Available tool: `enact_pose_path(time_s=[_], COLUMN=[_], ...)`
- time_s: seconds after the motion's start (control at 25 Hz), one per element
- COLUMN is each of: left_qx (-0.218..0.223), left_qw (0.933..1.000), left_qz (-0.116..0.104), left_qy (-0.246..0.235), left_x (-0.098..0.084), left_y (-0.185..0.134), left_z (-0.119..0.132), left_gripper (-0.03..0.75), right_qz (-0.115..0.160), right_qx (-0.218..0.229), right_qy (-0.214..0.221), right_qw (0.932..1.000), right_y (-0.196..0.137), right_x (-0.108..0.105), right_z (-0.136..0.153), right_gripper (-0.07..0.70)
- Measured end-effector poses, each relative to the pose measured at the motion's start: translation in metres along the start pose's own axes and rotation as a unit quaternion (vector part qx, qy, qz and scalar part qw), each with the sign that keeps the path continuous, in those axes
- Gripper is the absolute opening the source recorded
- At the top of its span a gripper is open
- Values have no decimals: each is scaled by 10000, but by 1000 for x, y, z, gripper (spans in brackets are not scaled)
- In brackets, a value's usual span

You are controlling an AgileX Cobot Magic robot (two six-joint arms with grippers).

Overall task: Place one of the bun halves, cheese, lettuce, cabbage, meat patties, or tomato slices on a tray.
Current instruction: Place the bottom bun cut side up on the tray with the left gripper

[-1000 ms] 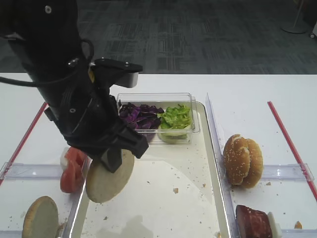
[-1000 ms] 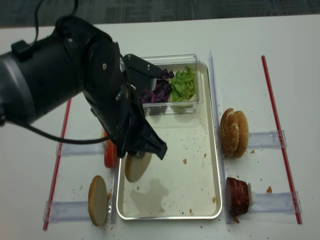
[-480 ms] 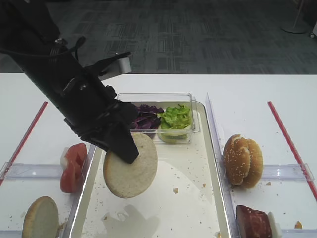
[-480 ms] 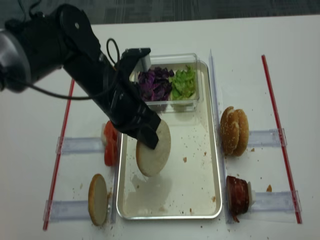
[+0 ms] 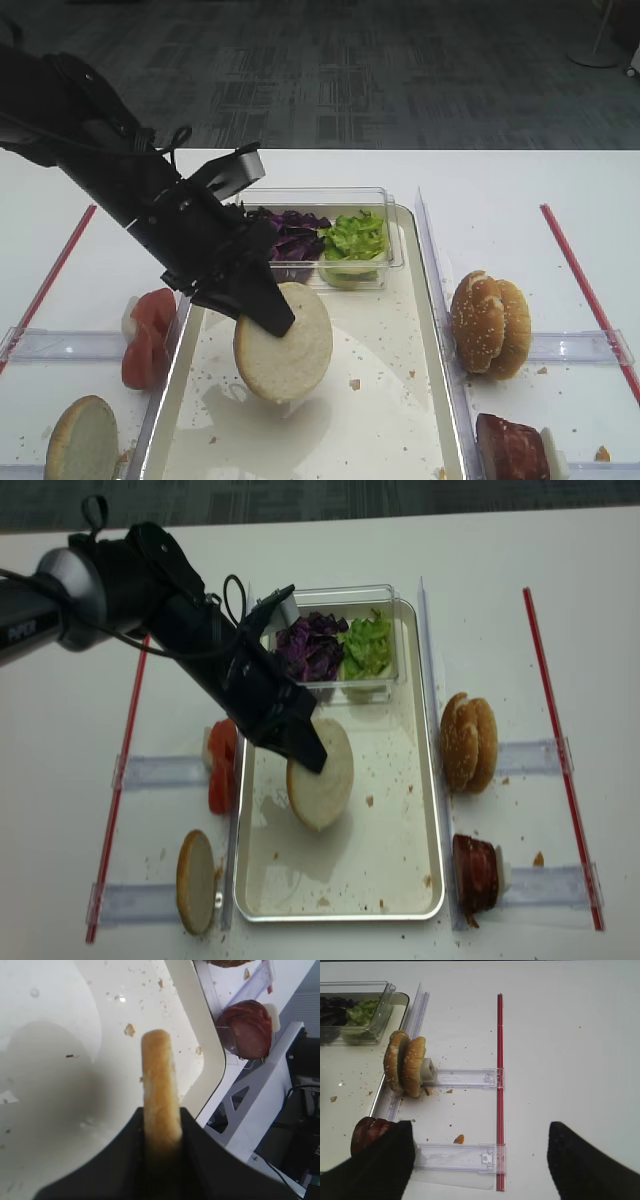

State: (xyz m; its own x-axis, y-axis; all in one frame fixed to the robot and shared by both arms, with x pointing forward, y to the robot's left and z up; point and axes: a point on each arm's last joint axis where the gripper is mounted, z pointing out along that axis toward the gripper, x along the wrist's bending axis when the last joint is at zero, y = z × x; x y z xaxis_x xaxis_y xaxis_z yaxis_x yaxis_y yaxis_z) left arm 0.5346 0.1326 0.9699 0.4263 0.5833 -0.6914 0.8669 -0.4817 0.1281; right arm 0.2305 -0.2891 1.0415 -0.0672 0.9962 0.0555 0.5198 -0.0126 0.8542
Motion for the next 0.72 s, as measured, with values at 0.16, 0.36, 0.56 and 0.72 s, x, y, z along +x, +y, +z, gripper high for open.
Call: enact_pose_path(time_s=[0.16, 0.36, 0.56, 0.72], left_qx=[81, 214, 212, 174], left_qw=[9998, 9991, 9985, 9983], left_qz=[-146, -274, -357, -404], left_qy=[-144, -229, -354, -391], left_x=[13, 26, 33, 36], left_y=[3, 4, 7, 11], left_z=[13, 27, 35, 38], left_gripper=[99, 97, 97, 97], right_qz=[0, 10, 10, 10], right_qx=[0, 0, 0, 0], right_qy=[0, 0, 0, 0], right_qw=[10000, 10000, 10000, 10000], right_y=[0, 0, 0, 0], right_x=[0, 0, 0, 0], right_z=[0, 0, 0, 0], right_gripper=[571, 571, 571, 571])
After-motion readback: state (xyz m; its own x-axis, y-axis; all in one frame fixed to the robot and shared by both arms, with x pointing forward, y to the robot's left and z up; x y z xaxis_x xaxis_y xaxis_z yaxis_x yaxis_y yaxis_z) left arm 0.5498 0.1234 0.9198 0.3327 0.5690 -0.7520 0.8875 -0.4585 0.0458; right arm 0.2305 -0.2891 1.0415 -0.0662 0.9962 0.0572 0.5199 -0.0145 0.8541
